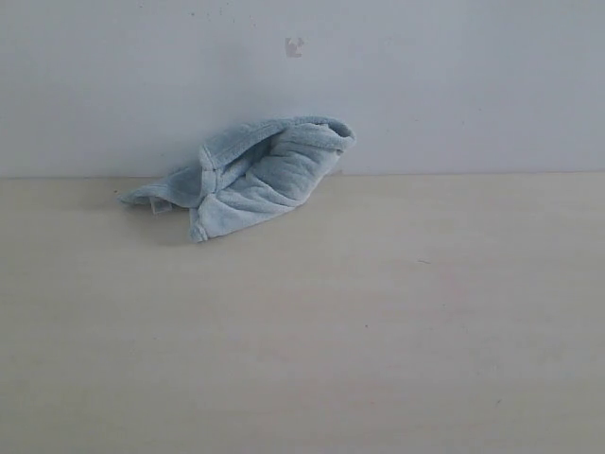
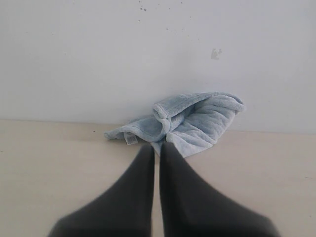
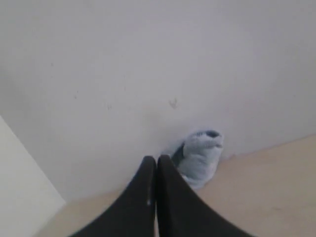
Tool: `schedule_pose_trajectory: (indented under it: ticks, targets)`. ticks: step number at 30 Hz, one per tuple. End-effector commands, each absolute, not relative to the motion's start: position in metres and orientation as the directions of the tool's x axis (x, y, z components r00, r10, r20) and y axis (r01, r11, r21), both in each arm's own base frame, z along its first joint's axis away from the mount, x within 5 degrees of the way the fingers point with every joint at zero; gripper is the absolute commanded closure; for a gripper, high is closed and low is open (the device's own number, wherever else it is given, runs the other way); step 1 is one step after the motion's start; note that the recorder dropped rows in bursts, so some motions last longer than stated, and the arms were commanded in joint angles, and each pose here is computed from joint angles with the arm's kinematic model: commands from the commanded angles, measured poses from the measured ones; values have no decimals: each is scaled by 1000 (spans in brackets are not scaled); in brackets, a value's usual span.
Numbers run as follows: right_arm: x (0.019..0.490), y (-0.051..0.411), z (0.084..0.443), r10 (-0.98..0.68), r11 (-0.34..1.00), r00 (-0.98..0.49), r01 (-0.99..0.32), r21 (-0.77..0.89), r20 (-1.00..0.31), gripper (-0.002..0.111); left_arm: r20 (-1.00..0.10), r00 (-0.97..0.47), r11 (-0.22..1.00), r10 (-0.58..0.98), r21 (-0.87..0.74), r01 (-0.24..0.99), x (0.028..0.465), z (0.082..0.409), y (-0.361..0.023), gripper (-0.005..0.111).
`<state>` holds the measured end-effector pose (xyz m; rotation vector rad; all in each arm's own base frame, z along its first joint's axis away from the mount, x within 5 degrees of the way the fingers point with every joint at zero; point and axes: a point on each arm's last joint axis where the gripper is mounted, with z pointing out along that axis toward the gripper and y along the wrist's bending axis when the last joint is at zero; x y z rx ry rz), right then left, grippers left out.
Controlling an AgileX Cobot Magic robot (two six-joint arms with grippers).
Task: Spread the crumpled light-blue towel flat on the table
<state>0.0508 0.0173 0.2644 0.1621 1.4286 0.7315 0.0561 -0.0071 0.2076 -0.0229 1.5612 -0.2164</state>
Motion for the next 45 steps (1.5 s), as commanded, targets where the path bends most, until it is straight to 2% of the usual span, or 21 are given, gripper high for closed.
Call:
schedule_pose_trajectory:
  ticks: [1,4,7,10,14,16,18,22,28,33,40,45]
  targets:
    - [71,34,292,199,879,-252,-381,286,-947,108,-988,-11,980,-153,-154,127,56,206,-7,103]
    - [96,61,310,-14,874,-393,-451,179,-919,108,-988,-9,980,-154,-154,127,56,206,-7,103]
    - [131,93,327,-198,861,-438,-506,58,-877,108,-988,-9,980,-154,-154,127,56,206,-7,103]
    - [178,123,337,-327,863,-475,-502,-54,-817,100,-988,-9,980,-154,-154,127,56,206,-7,103]
    - [243,154,325,-372,878,-524,-467,-106,-766,76,-988,-9,980,-154,-154,127,56,206,-7,103]
    - [277,157,311,-323,905,-561,-418,-76,-762,60,-988,-9,980,-154,-154,127,56,206,-7,103]
    - [306,150,299,-228,942,-610,-336,-13,-759,51,-988,-9,980,-154,-154,127,56,206,-7,103]
    - [349,126,275,-112,964,-678,-252,87,-726,52,-988,-9,980,-154,-154,127,56,206,-7,103]
    - [387,102,257,-132,917,-727,-347,195,-674,52,-988,-9,980,-154,-154,127,56,206,-7,103]
    - [432,72,246,-54,909,-756,-308,281,-652,52,-988,-11,980,-153,-154,127,56,206,-7,103]
    - [478,79,237,-103,868,-734,-396,300,-671,52,-988,-11,980,-153,-154,127,56,206,-7,103]
    - [511,86,228,-44,840,-714,-405,361,-699,52,-988,-11,980,-153,-154,127,56,206,-7,103]
